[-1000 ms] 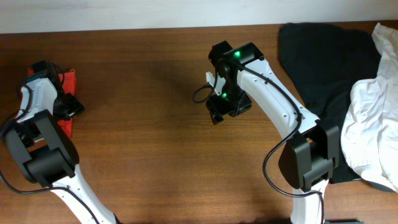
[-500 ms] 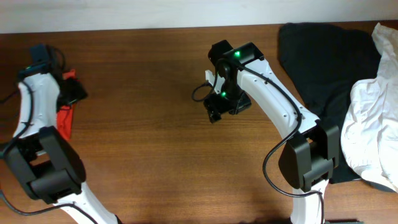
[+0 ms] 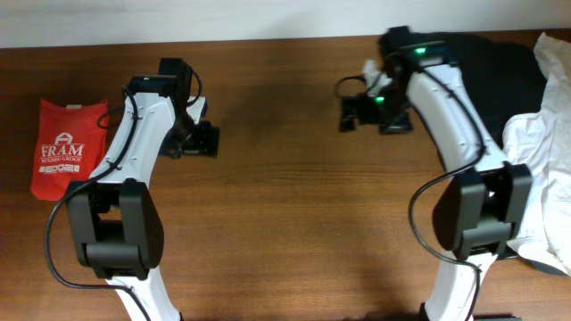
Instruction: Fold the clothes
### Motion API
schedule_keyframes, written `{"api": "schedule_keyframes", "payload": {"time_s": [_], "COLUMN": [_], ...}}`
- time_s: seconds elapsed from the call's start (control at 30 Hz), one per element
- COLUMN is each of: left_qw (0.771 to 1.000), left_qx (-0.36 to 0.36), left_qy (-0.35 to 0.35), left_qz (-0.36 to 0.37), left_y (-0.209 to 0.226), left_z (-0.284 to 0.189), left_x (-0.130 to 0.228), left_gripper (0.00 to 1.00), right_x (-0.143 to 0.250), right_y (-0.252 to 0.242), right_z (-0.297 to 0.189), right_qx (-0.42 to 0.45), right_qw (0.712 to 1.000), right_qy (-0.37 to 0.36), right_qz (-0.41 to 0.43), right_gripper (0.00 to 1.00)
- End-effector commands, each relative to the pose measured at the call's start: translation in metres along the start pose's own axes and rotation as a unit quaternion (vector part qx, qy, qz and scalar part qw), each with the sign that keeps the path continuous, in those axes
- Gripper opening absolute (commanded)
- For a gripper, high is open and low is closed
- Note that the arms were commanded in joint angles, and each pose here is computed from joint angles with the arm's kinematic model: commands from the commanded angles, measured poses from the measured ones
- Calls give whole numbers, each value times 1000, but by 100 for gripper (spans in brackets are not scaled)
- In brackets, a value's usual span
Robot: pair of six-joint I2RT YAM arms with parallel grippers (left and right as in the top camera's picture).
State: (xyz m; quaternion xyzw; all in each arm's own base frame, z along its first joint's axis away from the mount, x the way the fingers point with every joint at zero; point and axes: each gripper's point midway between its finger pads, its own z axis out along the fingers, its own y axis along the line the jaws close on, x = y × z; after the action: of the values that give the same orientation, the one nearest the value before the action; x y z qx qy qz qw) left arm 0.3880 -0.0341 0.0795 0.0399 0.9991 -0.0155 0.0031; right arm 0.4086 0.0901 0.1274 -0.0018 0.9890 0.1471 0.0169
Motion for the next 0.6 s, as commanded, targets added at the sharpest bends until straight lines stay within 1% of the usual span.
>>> {"api": "schedule_keyframes", "payload": {"time_s": [0.0, 0.1, 0.17, 0.23, 0.3, 0.43, 0.57], "left_qw": [999, 995, 993, 994, 995, 999, 994], "left_qx": [5, 5, 3, 2, 2, 3, 1], "left_qy": [48, 93, 107, 101, 83, 6, -98], "left_qz": [-3, -21, -40, -47, -46, -41, -38], "left_y": [6, 6, 6, 6, 6, 5, 5], "left_z": [-11, -14, -16, -20, -30, -62, -93], "left_x": [30, 51, 58, 59, 58, 58, 70], "left_gripper": [85, 84, 84, 84, 84, 84, 85], "right_x": [22, 42, 56, 66, 69, 64, 56], "right_y": [-29, -38, -42, -44, -40, -20, 7], "right_z": [-9, -15, -18, -21, -25, -42, -84], "right_qx": [-1, 0, 12, 32, 35, 38, 41], "right_qw": [998, 995, 992, 990, 990, 996, 998], "right_qy": [44, 84, 111, 129, 128, 80, -26], "right_qz": [53, 54, 51, 49, 42, 7, -31], "right_gripper": [99, 99, 99, 99, 99, 99, 99]}}
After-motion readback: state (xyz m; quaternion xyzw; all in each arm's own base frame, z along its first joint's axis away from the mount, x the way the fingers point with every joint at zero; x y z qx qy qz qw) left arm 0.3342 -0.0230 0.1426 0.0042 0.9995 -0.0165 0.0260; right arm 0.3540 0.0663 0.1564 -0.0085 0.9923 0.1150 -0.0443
